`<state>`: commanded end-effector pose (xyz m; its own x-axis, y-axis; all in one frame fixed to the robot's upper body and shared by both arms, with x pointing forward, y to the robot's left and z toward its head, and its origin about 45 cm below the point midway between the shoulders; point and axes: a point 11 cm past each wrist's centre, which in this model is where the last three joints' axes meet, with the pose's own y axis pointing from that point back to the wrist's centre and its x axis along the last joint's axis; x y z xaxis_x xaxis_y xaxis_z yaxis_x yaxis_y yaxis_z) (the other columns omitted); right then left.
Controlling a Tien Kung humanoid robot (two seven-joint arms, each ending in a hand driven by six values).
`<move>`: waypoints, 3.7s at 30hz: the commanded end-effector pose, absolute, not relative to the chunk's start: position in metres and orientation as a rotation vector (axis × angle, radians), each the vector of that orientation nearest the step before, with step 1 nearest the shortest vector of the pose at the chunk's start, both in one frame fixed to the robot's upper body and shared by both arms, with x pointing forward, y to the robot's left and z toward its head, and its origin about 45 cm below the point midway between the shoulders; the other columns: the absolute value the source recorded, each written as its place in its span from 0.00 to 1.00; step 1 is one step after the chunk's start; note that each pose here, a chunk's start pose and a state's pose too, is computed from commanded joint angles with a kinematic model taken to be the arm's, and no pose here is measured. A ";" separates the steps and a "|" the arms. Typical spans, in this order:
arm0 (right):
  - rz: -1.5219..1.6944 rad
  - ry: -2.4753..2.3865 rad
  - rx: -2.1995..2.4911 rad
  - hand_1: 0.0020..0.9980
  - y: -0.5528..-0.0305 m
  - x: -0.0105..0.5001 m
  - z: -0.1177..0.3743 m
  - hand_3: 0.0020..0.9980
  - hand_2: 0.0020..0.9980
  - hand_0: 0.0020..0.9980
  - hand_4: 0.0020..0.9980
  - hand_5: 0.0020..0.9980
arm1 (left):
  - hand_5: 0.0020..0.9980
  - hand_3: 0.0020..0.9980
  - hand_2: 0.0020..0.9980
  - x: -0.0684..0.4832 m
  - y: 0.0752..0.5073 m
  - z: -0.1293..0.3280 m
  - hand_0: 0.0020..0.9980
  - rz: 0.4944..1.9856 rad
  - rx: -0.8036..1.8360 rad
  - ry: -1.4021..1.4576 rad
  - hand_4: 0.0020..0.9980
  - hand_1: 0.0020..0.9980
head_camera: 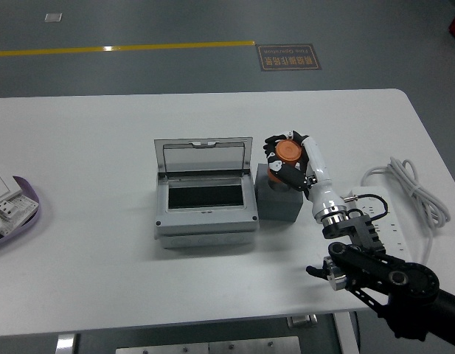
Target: Pick up the cylinder from the cube,place it in the box,flap close box
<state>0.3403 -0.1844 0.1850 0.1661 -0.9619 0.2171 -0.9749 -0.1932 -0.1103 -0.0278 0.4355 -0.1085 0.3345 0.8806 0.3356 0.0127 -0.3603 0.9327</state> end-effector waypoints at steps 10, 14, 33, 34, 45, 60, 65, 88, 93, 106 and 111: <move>0.626 -1.553 2.501 0.23 -0.099 0.328 0.218 0.26 0.34 0.32 0.00 0.00 | 0.20 0.61 0.58 -0.029 0.437 -0.108 0.52 1.163 1.673 0.819 0.73 0.56; 0.762 -1.320 2.452 0.17 -0.067 0.327 0.216 0.25 0.32 0.06 0.00 0.00 | 0.21 0.60 0.58 -0.031 0.438 -0.108 0.52 1.159 1.681 0.824 0.73 0.56; 1.260 -0.941 1.805 0.48 -0.050 0.340 0.196 0.46 0.52 0.56 0.21 0.00 | 0.25 0.60 0.58 -0.028 0.440 -0.107 0.52 1.155 1.688 0.815 0.73 0.56; 1.286 -0.942 1.790 0.48 -0.050 0.340 0.197 0.46 0.52 0.56 0.21 0.00 | 0.25 0.60 0.58 -0.027 0.440 -0.107 0.52 1.153 1.688 0.814 0.73 0.56; 1.344 -0.903 1.791 0.62 -0.045 0.338 0.195 0.63 0.62 0.72 0.55 0.03 | 0.25 0.60 0.58 -0.014 0.446 -0.104 0.52 1.139 1.698 0.782 0.73 0.56; 1.204 -0.917 1.925 0.63 -0.051 0.335 0.186 0.66 0.66 0.76 0.83 0.57 | 0.25 0.58 0.57 -0.015 0.444 -0.105 0.52 1.130 1.701 0.784 0.71 0.56; 1.096 -1.040 2.053 0.63 -0.059 0.337 0.200 0.66 0.66 0.76 0.83 0.57 | 0.25 0.58 0.57 -0.020 0.440 -0.107 0.52 1.116 1.708 0.805 0.71 0.56; 0.968 -1.169 2.036 0.60 -0.103 0.385 0.232 0.65 0.64 0.73 0.81 0.55 | 0.22 0.58 0.57 -0.020 0.437 -0.108 0.52 1.096 1.718 0.813 0.68 0.55; 1.019 -1.125 2.012 0.60 -0.105 0.372 0.228 0.65 0.64 0.73 0.79 0.53 | 0.22 0.59 0.57 -0.019 0.433 -0.109 0.52 1.080 1.720 0.812 0.68 0.55; 0.970 -1.061 2.002 0.61 -0.119 0.329 0.233 0.66 0.64 0.72 0.76 0.51 | 0.22 0.58 0.57 -0.027 0.438 -0.107 0.52 1.065 1.745 0.806 0.67 0.55; 0.903 -0.964 2.017 0.62 -0.118 0.321 0.229 0.66 0.65 0.72 0.73 0.51 | 0.22 0.59 0.57 -0.027 0.438 -0.107 0.52 1.065 1.746 0.806 0.66 0.55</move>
<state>0.3206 -0.1177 0.2285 0.4764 -0.3332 0.8137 -0.8335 -0.4658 0.2972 -0.0267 0.4376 -0.1071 0.4144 0.8542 0.3141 0.0699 -0.3740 0.9248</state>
